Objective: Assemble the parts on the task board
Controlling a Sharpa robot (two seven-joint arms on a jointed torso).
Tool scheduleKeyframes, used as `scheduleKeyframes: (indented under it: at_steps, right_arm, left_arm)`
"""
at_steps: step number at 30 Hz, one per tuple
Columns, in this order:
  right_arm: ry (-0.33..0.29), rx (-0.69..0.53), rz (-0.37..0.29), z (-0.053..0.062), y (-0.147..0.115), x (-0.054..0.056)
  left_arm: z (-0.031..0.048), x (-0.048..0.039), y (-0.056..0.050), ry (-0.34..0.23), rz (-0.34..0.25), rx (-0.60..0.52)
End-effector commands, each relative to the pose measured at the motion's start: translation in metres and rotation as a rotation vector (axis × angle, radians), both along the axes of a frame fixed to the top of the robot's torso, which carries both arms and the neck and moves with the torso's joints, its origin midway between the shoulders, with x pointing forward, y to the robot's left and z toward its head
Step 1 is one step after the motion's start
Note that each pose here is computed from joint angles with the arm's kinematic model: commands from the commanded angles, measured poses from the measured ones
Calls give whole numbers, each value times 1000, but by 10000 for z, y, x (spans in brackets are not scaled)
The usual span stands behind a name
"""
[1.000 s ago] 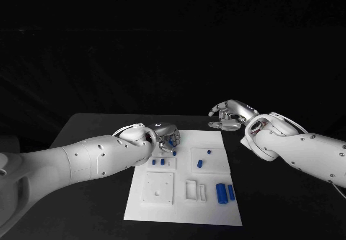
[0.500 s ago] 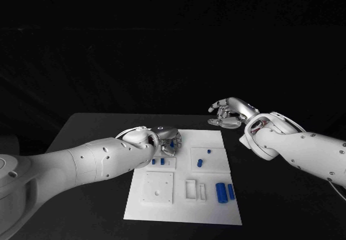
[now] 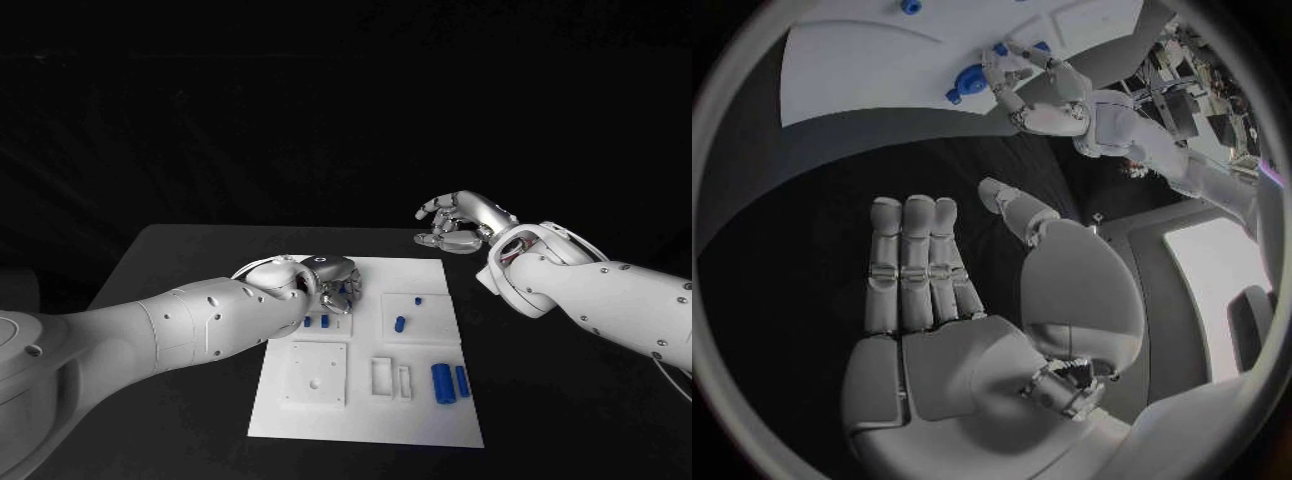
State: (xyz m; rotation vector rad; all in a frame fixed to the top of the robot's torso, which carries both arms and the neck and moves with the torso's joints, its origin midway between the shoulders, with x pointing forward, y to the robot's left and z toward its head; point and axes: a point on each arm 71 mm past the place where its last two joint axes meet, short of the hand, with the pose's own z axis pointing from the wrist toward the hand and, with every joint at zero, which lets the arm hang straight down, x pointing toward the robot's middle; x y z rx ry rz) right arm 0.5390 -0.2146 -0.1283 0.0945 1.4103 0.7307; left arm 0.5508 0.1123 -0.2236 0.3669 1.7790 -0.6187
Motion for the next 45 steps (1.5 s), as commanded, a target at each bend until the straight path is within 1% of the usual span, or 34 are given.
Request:
scheduleKeyframes:
  at_steps: [1,6,8,14,22,27,35,45]
  right_arm:
    - [-8,7,8,7,0,-3]
    - [-9,8,8,7,2,-3]
    - [-8,8,9,6,4,-2]
    - [-6,7,10,4,9,-1]
    - [-5,7,10,1,11,4]
    - [-5,7,10,1,14,4]
    - [-4,7,11,0,16,4]
    - [-3,7,13,-2,27,6]
  left_arm:
    - [-38,2,39,26,-4,28]
    - [-41,26,78,26,4,34]
    - [-43,25,71,30,-11,34]
    - [-50,29,62,36,-11,40]
    - [-77,33,96,43,-8,46]
    - [-89,22,74,54,-17,49]
    - [-144,9,64,68,-17,54]
    - [-143,23,86,61,-6,51]
